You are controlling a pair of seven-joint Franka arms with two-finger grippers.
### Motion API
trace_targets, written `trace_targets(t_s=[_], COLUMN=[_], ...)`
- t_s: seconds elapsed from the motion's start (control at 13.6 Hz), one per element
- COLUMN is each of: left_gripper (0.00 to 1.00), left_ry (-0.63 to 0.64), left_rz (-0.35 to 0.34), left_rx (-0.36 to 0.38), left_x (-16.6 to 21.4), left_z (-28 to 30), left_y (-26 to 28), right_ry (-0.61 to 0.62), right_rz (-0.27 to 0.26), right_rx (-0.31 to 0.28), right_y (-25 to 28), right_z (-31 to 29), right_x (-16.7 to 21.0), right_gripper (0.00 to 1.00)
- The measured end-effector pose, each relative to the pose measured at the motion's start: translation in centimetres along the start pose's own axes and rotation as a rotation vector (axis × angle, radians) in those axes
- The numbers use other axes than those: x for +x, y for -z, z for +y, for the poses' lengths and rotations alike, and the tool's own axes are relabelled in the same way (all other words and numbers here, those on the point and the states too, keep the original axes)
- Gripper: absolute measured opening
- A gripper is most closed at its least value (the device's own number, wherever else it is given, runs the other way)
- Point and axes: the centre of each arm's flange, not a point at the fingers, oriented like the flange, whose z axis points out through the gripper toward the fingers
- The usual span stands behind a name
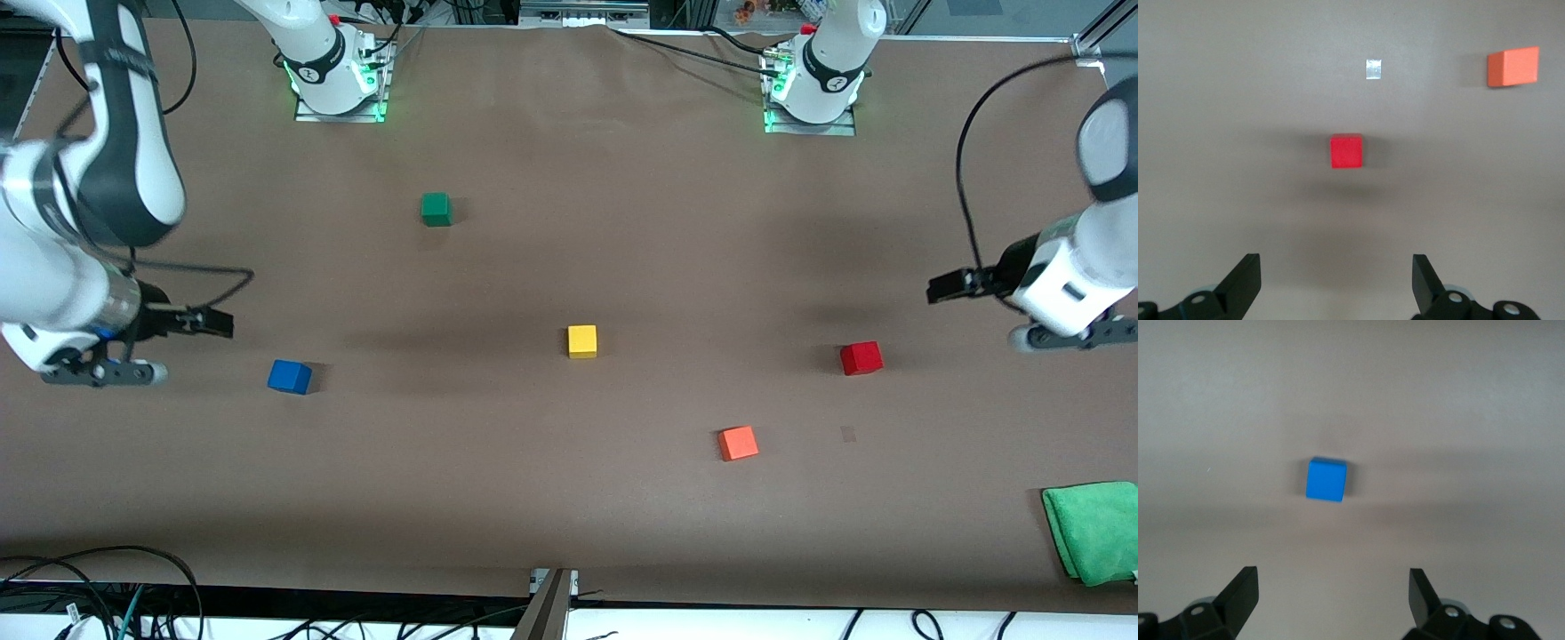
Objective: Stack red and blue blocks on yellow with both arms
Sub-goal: 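Lower the left gripper to the red block while the right gripper reaches the blue block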
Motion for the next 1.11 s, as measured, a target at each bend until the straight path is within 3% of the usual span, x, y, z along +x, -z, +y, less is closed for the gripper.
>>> trace_targets(t_s=[0.37, 0.59, 1.11], left_gripper=[1.00, 1.00, 1.00], left_ry=[0.052, 0.069, 0.092], left_rz=[-0.047, -0.035, 0.039], left_rx=[-0.009, -0.015, -0.025], left_x=[4.6, 6.4, 5.1], left_z=[-1.4, -1.3, -0.5], left_y=[-9.7, -14.5, -22.7], right_ry=[-0.029, -0.049, -0.064], right_rz=[0.021, 0.023, 0.032], right_rx=[-0.008, -0.007, 0.007], right_y=[-7.7, -11.0, -15.7], right_z=[-0.8, -1.3, -1.6], right_x=[2.8, 3.5, 3.7], right_gripper=[1.00, 1.00, 1.00])
